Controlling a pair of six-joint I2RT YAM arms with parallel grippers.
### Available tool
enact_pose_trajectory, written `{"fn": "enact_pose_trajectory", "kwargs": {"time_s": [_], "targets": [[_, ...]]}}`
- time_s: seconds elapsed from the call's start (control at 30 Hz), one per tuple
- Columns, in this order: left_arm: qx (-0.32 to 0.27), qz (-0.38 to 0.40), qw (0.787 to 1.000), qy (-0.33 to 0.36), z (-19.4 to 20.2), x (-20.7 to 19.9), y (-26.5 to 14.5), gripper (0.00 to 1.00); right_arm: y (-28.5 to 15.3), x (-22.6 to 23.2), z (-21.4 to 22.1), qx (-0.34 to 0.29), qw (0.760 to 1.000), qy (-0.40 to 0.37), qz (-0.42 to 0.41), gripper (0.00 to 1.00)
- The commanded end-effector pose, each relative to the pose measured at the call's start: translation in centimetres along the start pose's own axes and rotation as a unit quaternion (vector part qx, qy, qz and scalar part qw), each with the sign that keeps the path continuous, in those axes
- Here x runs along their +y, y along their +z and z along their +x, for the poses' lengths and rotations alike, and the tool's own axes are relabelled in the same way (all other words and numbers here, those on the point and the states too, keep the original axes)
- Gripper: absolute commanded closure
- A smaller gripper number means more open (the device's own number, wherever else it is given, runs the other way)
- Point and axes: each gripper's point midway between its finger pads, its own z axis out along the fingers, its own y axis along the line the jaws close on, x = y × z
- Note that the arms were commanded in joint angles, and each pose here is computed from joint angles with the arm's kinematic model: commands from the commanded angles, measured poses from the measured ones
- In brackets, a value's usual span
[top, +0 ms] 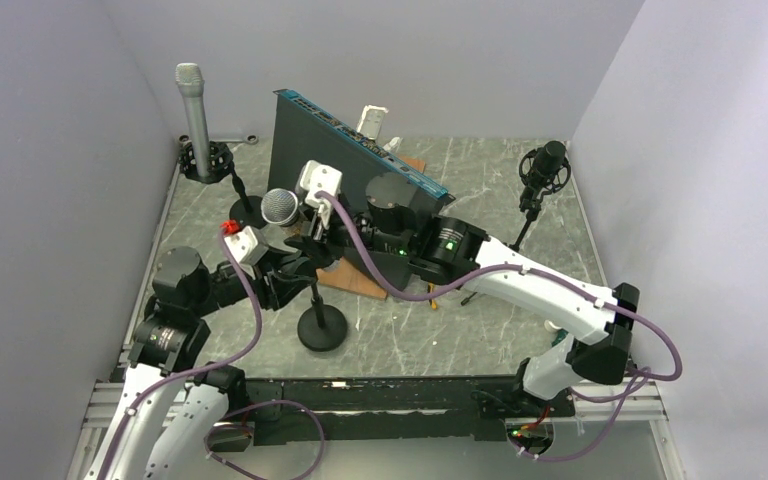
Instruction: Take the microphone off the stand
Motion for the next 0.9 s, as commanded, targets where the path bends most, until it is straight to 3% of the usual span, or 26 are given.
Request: {"fn": "enact_pose_trajectory", "kwargs": {"time_s": [0.0,0.13,0.3,0.5,0.87], "targets": [[0.048,0.010,0.997,-0.056,2.8,0.0,0.4,1.00,-2.4,4.8,-12.7,-0.185,0.973,-0.075,-0.115,1.00],[0.038,0.019,0.998,-0.051,2.6,-0.2,0.5,1.00,-2.0,4.3,-13.1,-0.188,0.974,-0.080,-0.097,1.00],[0.046,0.011,0.997,-0.061,3.6,0.2,0.7,1.00,-3.8,1.7,-16.4,-0.248,0.967,-0.049,-0.016,1.00],[0.048,0.004,0.997,-0.065,3.4,0.7,1.0,1.00,-5.1,3.2,-19.4,-0.295,0.951,-0.065,-0.060,1.00],[0.032,-0.039,0.998,-0.044,3.5,1.8,0.4,1.00,-4.1,2.5,-17.1,-0.286,0.957,-0.033,-0.036,1.00]]}}
